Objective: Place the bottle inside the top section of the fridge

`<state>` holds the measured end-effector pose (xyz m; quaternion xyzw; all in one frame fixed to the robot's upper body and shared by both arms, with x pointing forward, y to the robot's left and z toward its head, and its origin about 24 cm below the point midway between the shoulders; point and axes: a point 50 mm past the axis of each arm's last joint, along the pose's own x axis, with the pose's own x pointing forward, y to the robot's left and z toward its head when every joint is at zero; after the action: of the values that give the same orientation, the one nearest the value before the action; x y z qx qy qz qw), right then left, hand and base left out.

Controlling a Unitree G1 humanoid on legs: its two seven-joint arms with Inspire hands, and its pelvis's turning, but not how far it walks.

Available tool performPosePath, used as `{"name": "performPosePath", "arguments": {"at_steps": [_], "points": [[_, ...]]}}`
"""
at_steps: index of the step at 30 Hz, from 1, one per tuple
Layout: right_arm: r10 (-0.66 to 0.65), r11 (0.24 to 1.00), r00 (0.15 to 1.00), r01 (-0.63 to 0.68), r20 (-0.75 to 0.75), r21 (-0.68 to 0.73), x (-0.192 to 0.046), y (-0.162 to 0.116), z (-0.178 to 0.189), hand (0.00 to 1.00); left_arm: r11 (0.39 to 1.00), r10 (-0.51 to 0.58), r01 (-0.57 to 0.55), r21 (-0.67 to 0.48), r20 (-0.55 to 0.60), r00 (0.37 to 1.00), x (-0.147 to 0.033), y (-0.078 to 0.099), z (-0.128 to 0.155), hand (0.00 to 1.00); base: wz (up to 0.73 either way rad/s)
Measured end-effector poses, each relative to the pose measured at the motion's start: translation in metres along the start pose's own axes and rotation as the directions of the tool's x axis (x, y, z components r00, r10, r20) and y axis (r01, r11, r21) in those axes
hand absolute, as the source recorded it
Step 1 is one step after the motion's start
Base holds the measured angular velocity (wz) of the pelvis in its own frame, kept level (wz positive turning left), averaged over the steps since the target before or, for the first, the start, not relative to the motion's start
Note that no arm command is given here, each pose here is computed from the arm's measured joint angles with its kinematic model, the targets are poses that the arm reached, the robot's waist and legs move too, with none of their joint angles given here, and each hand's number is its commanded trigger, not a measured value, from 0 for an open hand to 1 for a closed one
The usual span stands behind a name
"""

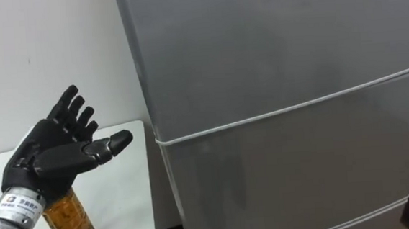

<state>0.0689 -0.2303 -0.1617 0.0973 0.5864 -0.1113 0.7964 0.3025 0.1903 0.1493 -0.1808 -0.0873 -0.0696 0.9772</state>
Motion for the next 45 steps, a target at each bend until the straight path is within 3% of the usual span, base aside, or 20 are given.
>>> {"name": "performPosePath", "arguments": {"at_steps": [8, 21, 45], "points": [[0.001, 1.000, 1.000, -0.001, -0.002, 0.004, 0.000, 0.001, 0.001, 0.00, 0.999, -0.050, 0.050, 0.004, -0.038, 0.998, 0.003, -0.013, -0.008, 0.00, 0.00], [0.006, 1.000, 1.000, -0.006, -0.009, -0.014, 0.001, 0.003, 0.003, 0.00, 0.999, -0.039, 0.039, -0.008, -0.082, 0.996, 0.008, -0.011, -0.017, 0.00, -0.01], [-0.005, 0.999, 1.000, 0.006, 0.011, -0.053, 0.002, 0.005, 0.008, 0.00, 0.999, -0.048, 0.049, 0.024, -0.052, 0.997, 0.013, -0.016, -0.009, 0.00, 0.00]]}}
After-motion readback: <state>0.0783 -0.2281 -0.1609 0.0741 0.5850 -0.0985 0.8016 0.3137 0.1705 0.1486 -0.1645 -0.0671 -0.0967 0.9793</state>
